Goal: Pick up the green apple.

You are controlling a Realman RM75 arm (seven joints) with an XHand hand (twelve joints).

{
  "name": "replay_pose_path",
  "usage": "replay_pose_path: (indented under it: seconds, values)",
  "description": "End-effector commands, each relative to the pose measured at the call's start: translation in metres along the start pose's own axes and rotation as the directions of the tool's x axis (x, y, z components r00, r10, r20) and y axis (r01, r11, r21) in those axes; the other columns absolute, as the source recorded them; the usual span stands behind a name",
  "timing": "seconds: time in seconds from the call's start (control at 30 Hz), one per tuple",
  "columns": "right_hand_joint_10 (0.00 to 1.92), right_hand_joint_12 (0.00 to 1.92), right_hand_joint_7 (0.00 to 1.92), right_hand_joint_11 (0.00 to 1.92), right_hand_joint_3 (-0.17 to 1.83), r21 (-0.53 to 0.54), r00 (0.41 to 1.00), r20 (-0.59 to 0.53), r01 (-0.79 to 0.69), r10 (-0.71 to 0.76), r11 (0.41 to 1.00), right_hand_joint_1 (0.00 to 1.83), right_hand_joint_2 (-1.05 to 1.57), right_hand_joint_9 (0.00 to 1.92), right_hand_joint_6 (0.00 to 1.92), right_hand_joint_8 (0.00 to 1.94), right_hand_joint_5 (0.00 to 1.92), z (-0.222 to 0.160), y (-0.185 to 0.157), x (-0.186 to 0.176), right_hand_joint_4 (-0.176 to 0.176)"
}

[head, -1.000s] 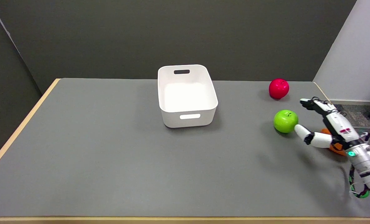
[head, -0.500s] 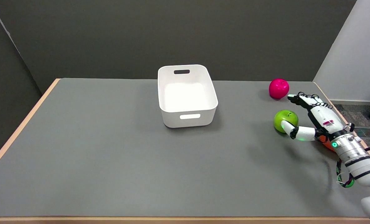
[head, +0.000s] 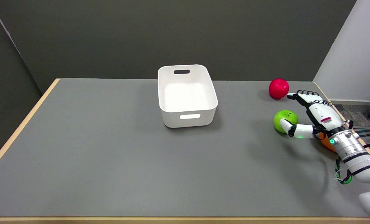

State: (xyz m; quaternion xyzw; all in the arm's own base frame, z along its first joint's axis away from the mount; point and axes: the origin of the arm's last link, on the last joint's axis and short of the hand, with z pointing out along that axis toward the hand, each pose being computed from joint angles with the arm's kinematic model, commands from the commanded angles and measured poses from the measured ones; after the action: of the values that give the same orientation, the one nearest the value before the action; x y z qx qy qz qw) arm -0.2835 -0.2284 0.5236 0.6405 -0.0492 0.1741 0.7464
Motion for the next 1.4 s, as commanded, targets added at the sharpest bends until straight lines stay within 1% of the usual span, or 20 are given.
replay_pose_path:
  seconds: [0.03,0.13,0.33,0.63,0.87,1.07,1.17,1.23,1.3,1.37,1.4]
  values:
    - [0.73,0.97,0.19,0.00,0.92,-0.033,0.998,0.053,0.048,-0.046,0.998,0.43,0.54,0.08,0.49,0.46,0.21,-0.010,0.005,-0.001,-0.022]
    - [0.73,0.98,0.19,0.00,0.92,-0.040,0.996,0.079,0.046,-0.043,0.998,0.43,0.54,0.08,0.49,0.46,0.21,-0.011,0.006,-0.008,-0.021]
    - [0.73,0.99,0.19,0.00,0.92,-0.032,0.991,0.127,0.034,-0.030,0.999,0.43,0.54,0.08,0.49,0.45,0.20,-0.003,0.006,-0.019,-0.019]
    - [0.73,1.01,0.19,0.00,0.92,-0.048,0.990,0.139,0.041,-0.034,0.998,0.43,0.54,0.08,0.48,0.45,0.20,0.007,0.011,-0.022,-0.017]
    - [0.76,1.03,0.20,0.00,0.95,-0.046,0.989,0.143,0.037,-0.030,0.998,0.60,0.57,0.12,0.48,0.45,0.20,0.010,0.009,-0.026,-0.015]
    - [0.78,1.06,0.20,0.00,0.96,-0.052,0.989,0.146,0.034,-0.026,0.998,0.64,0.58,0.13,0.48,0.44,0.20,0.008,0.010,-0.028,-0.013]
    - [0.90,1.21,0.24,0.00,0.90,-0.049,0.990,0.142,0.035,-0.028,0.998,0.71,0.61,0.17,0.42,0.37,0.22,0.009,0.009,-0.029,-0.010]
    - [0.92,1.27,0.24,0.04,0.91,-0.045,0.989,0.141,0.037,-0.030,0.998,0.72,0.61,0.18,0.42,0.37,0.22,0.009,0.008,-0.029,-0.010]
    - [0.99,1.41,0.26,0.16,0.94,-0.041,0.989,0.141,0.037,-0.031,0.998,0.80,0.62,0.26,0.42,0.39,0.22,0.009,0.007,-0.029,-0.011]
    - [1.03,1.45,0.29,0.20,0.95,-0.040,0.989,0.141,0.037,-0.031,0.999,0.83,0.63,0.31,0.43,0.41,0.23,0.009,0.007,-0.030,-0.015]
    - [1.08,1.51,0.34,0.25,0.96,-0.038,0.990,0.141,0.037,-0.032,0.999,0.87,0.66,0.36,0.45,0.45,0.24,0.010,0.006,-0.030,-0.021]
